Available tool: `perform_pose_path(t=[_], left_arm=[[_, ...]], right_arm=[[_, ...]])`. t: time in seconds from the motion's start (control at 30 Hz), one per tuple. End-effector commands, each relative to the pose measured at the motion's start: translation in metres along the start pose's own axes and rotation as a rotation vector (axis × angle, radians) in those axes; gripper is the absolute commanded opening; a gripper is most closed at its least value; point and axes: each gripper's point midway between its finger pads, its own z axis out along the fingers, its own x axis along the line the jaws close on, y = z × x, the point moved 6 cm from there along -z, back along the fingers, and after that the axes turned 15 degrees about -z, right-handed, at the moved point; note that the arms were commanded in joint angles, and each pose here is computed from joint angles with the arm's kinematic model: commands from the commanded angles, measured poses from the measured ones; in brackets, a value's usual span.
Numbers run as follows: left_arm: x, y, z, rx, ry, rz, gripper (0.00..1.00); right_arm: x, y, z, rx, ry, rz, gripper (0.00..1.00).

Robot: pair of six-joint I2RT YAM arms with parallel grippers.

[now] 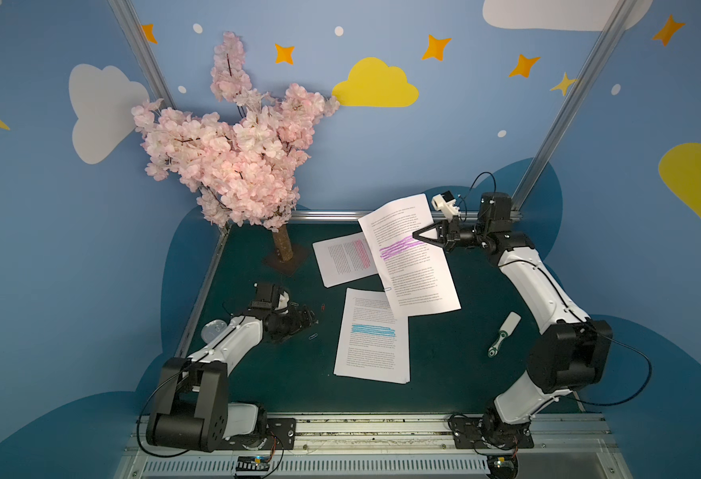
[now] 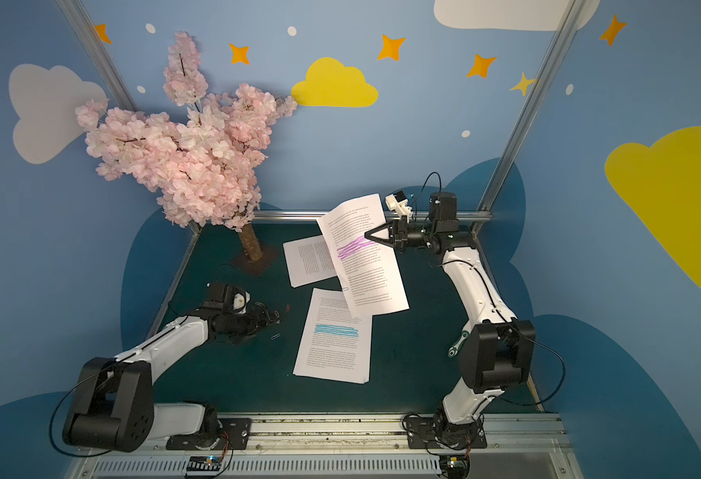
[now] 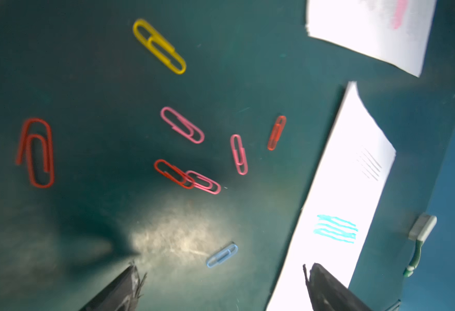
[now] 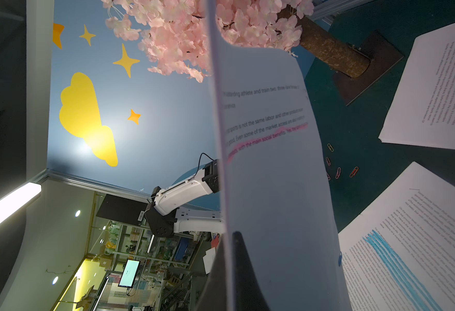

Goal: Unclip the paperclips from the documents
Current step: Place the paper clip at the center of the board, then remove the paper clip from the document.

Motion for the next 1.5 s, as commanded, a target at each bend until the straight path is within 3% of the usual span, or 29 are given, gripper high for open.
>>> perform_pose_path(t=[0.0, 0.17, 0.27, 0.57, 0.77, 1.03, 1.13, 1.23, 1.47], left_arm=[[-0.047, 0.005, -0.03, -0.003, -0.149, 0.161, 0.97], [-0.143, 0.011, -0.072, 0.001, -0.692, 0.329, 0.99], [-0.182, 0.014, -0.082, 0.013, -0.862, 0.38, 0.99], [-0.253, -0.009, -0.067, 0.22, -1.09, 0.482, 0.99], [-0.273, -0.039, -0.057, 0.384, -1.191, 0.49, 0.96], [-0.272, -0.039, -0.062, 0.371, -1.23, 0.45, 0.83], [-0.278, -0.037, -0.066, 0.377, -1.266, 0.435, 0.74], [-0.287, -0.037, -0.071, 0.406, -1.316, 0.402, 0.59], [-0.285, -0.037, -0.069, 0.449, -1.303, 0.364, 0.47]], right_arm=[[0.016, 0.01, 0.0, -0.001, 0.025, -0.054, 0.0], [0.022, 0.017, 0.005, 0.005, 0.057, -0.055, 0.0], [0.027, 0.015, 0.012, 0.022, 0.074, -0.051, 0.0], [0.042, 0.016, 0.03, 0.052, 0.115, -0.059, 0.0], [0.047, 0.022, 0.03, 0.047, 0.121, -0.091, 0.0], [0.046, 0.039, 0.015, 0.012, 0.107, -0.123, 0.0], [0.046, 0.044, 0.011, 0.004, 0.103, -0.132, 0.0], [0.042, 0.048, 0.009, -0.005, 0.098, -0.136, 0.0], [0.031, 0.063, -0.008, -0.054, 0.063, -0.153, 0.0]])
